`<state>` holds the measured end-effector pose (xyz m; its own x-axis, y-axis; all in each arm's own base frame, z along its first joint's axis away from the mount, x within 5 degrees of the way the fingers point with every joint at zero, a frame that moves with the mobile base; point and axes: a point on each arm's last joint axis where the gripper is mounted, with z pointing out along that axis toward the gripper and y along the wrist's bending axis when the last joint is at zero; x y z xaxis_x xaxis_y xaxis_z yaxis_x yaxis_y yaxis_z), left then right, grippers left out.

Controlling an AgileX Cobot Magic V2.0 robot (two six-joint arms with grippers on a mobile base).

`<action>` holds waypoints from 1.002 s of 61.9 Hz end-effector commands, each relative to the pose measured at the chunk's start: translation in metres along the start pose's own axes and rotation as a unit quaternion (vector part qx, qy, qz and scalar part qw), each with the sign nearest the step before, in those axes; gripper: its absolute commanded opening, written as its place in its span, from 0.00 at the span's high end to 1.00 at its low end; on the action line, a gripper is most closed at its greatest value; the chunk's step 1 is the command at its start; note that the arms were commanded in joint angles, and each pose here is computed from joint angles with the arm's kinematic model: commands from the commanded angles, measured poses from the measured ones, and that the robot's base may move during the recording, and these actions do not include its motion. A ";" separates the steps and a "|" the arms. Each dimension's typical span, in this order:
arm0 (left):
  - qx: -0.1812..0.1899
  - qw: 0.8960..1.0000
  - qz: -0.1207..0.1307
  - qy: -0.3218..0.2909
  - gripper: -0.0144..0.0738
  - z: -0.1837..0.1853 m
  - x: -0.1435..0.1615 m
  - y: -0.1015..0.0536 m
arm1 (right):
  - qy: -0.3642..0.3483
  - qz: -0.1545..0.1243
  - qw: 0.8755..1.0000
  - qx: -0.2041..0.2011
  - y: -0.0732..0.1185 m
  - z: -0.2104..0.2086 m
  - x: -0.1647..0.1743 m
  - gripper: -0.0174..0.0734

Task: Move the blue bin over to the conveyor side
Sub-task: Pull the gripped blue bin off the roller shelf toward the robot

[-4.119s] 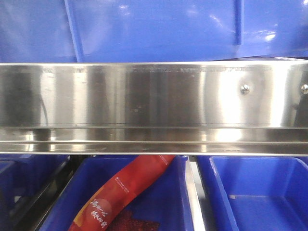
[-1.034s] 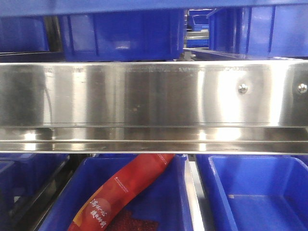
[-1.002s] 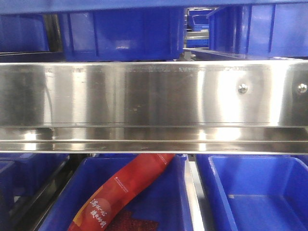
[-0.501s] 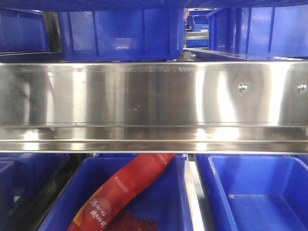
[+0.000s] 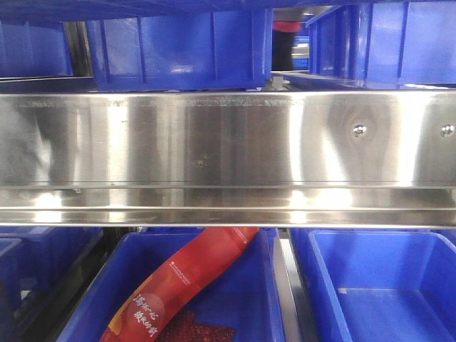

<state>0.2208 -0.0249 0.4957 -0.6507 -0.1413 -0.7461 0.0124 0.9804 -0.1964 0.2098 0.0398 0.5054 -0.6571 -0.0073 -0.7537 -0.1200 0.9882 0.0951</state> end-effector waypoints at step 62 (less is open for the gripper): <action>-0.009 0.998 0.013 -0.067 0.86 -0.016 -0.008 0.002 | -0.083 -0.018 0.996 0.030 -0.006 -0.017 -0.011 0.89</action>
<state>0.2209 -0.0249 0.4962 -0.6457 -0.1421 -0.7502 0.0133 0.9803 -0.1971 0.2092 0.0397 0.5072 -0.6433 -0.0045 -0.7656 -0.1215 0.9879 0.0963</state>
